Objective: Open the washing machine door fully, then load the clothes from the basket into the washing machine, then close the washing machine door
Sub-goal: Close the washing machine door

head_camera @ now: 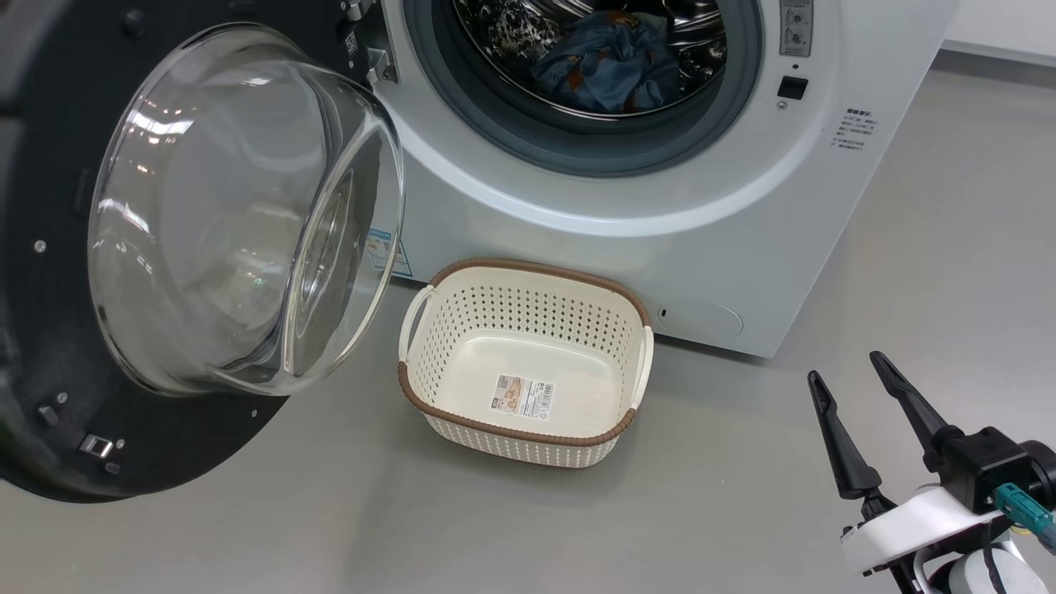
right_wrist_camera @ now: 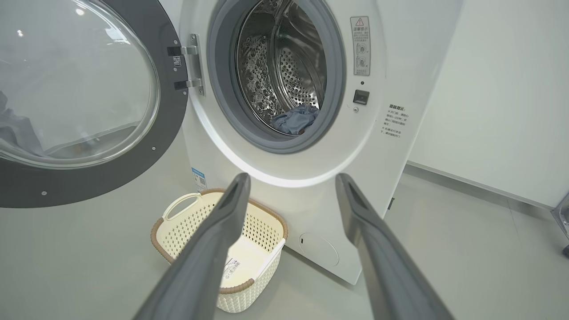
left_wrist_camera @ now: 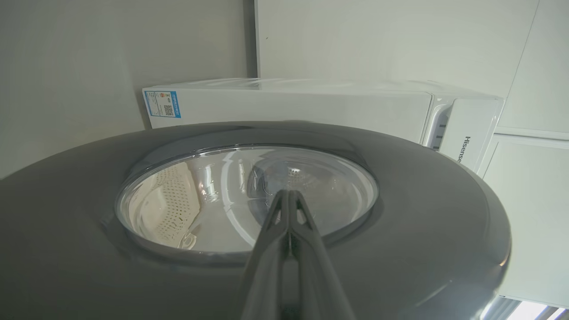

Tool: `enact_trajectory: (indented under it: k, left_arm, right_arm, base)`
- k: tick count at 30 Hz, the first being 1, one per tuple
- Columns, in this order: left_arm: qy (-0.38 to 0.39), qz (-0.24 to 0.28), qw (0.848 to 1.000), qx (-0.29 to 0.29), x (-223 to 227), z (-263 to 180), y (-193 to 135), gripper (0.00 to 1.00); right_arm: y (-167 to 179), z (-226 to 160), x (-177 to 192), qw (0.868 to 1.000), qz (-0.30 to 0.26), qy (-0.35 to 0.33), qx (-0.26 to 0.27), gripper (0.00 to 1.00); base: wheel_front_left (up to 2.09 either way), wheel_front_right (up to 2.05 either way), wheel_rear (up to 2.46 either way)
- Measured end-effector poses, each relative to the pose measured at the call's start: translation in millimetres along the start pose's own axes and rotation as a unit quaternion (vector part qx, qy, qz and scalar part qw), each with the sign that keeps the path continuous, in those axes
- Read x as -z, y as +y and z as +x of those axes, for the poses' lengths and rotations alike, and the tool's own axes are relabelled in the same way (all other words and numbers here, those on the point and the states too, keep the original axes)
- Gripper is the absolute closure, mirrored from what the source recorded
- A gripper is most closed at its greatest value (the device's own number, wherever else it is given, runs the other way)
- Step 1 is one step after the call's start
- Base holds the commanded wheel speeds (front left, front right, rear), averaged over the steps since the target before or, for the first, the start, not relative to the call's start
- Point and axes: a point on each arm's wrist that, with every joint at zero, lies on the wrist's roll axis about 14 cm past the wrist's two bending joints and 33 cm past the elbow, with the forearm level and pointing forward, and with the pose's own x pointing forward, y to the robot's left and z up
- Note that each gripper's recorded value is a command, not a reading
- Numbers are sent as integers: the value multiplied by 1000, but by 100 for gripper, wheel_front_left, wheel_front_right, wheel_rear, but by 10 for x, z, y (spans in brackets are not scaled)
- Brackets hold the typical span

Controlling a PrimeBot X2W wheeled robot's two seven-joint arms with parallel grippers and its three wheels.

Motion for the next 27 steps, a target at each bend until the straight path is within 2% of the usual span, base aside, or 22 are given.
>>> enact_trajectory:
  k: [10,19,27]
  left_arm:
    - [54,-2,998,15,231,-47,25,100]
    - [129,7,991,19,634,35,64,100]
    - [183,33,982,41,912,88,-87,100]
  right_arm:
    - [64,-17,-56,1000,2,-8,-2,0]
    - [27,-90,-103,1000,2,-14,12,0]
    - [7,-129,-124,999,10,-19,25,0]
  base:
    - [0,0,0]
    - [0,0,0]
    - [0,0,0]
